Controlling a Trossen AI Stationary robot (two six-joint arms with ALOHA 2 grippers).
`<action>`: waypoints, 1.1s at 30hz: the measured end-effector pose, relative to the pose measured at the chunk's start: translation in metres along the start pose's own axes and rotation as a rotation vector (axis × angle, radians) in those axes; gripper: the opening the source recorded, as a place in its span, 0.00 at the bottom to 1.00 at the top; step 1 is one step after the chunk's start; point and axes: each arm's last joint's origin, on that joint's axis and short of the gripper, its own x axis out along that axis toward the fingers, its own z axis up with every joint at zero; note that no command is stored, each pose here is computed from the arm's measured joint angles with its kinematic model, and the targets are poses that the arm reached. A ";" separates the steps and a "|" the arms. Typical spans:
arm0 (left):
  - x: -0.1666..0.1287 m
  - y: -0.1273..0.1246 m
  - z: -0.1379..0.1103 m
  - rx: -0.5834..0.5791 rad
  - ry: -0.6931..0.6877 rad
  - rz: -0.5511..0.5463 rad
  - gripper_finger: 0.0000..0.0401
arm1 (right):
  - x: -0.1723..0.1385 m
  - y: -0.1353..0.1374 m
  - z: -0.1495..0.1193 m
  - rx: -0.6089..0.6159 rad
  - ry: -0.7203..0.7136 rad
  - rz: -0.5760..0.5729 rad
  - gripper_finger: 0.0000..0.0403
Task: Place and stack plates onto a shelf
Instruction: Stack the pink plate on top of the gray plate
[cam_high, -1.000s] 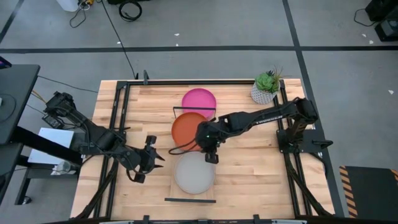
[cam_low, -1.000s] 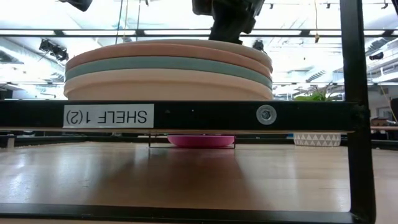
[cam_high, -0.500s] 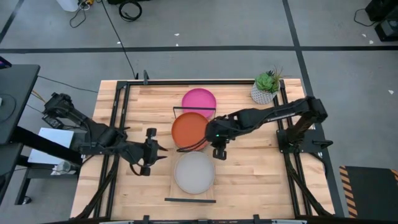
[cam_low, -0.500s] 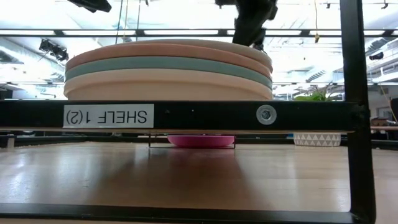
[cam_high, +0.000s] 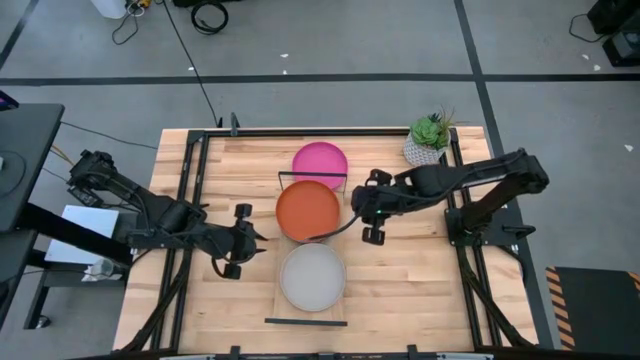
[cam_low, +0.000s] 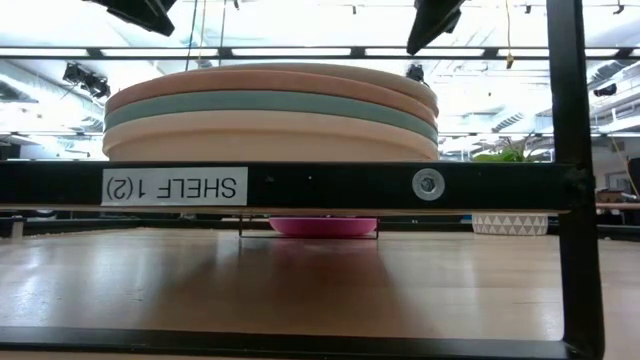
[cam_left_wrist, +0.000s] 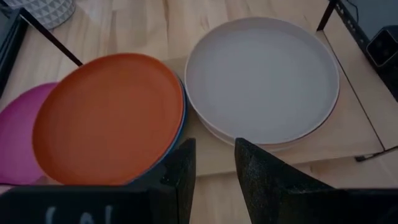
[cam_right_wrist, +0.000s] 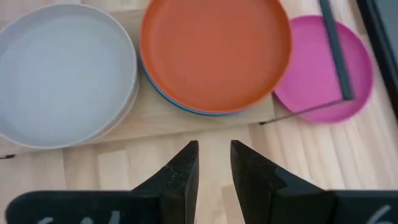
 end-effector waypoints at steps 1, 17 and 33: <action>0.000 0.000 -0.001 0.001 0.007 0.000 0.30 | -0.003 0.000 -0.002 -0.005 0.002 -0.012 0.24; -0.003 -0.006 -0.002 0.006 -0.004 0.032 0.30 | 0.017 -0.010 -0.085 0.102 -0.052 -0.124 0.24; 0.033 0.014 -0.031 0.020 -0.103 0.197 0.30 | 0.099 -0.057 -0.159 0.181 -0.268 -0.324 0.24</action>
